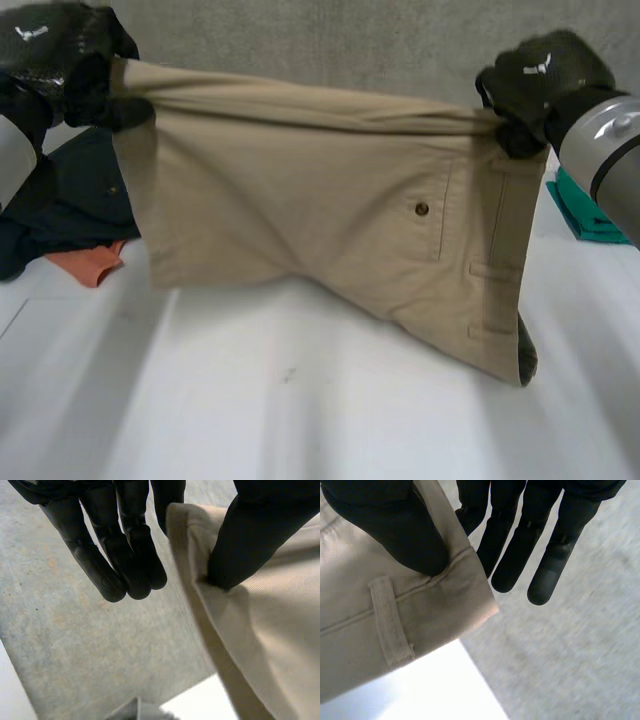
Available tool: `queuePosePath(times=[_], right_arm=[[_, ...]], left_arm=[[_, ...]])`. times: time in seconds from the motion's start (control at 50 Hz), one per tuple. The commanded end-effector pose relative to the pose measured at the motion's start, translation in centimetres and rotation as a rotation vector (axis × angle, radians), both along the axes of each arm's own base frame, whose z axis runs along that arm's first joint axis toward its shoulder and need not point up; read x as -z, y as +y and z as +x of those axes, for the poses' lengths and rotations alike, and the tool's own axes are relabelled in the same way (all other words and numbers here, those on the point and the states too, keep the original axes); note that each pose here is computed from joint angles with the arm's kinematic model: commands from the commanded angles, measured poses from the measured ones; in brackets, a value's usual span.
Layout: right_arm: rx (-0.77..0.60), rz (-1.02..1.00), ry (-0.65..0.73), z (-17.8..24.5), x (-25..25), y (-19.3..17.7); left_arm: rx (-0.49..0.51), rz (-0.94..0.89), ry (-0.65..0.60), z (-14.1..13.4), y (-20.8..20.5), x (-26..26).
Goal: Fold the laundry.
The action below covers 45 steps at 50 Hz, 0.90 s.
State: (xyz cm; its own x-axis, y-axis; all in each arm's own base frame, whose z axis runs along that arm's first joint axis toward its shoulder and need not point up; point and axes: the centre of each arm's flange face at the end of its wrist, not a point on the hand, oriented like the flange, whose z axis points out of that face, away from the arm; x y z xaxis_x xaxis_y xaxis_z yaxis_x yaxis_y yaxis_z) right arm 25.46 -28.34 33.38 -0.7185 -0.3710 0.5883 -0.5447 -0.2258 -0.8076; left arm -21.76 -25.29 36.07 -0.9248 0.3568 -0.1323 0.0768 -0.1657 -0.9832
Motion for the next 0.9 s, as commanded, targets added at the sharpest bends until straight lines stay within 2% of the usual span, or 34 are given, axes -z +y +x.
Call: queuePosePath(times=[0.02, 0.12, 0.2, 0.22, 0.3, 0.34, 0.38, 0.48, 0.56, 0.76, 0.9], right_arm=[[0.010, 0.098, 0.021, 0.3, 3.9, -4.0], [0.021, -0.014, -0.055, 1.9, 4.6, -8.2], [0.038, -0.263, -0.156, 3.4, 1.7, -11.4], [0.028, -0.390, -0.208, 3.9, -0.3, -12.1], [-0.024, -0.699, -0.337, 4.0, -5.2, -12.8], [-0.066, -0.814, -0.408, 3.9, -7.2, -12.7], [-0.083, -0.846, -0.430, 3.7, -7.7, -12.8], [-0.106, -0.787, -0.425, 3.0, -6.6, -13.8], [-0.103, -0.668, -0.389, 2.8, -3.6, -14.6], [-0.193, -0.276, -0.254, 3.2, 10.2, -13.8], [-0.118, -0.061, -0.090, 1.7, 17.3, -11.1]], left_arm=[[0.024, 0.077, -0.187, -2.9, -3.8, 4.1], [0.002, -0.017, -0.186, -5.9, -8.2, 4.1], [-0.062, -0.252, -0.100, -7.4, -11.2, -0.1], [-0.092, -0.392, -0.030, -7.5, -11.4, -3.5], [-0.146, -0.641, 0.122, -6.7, -10.6, -9.4], [-0.157, -0.749, 0.181, -6.2, -9.9, -11.7], [-0.147, -0.775, 0.187, -6.2, -9.5, -12.2], [-0.114, -0.642, 0.115, -6.4, -9.5, -8.9], [-0.119, -0.516, 0.065, -6.0, -9.7, -4.7], [-0.047, -0.166, -0.084, -6.5, -7.1, 9.6], [0.057, 0.075, -0.229, -6.9, -3.8, 17.1]])
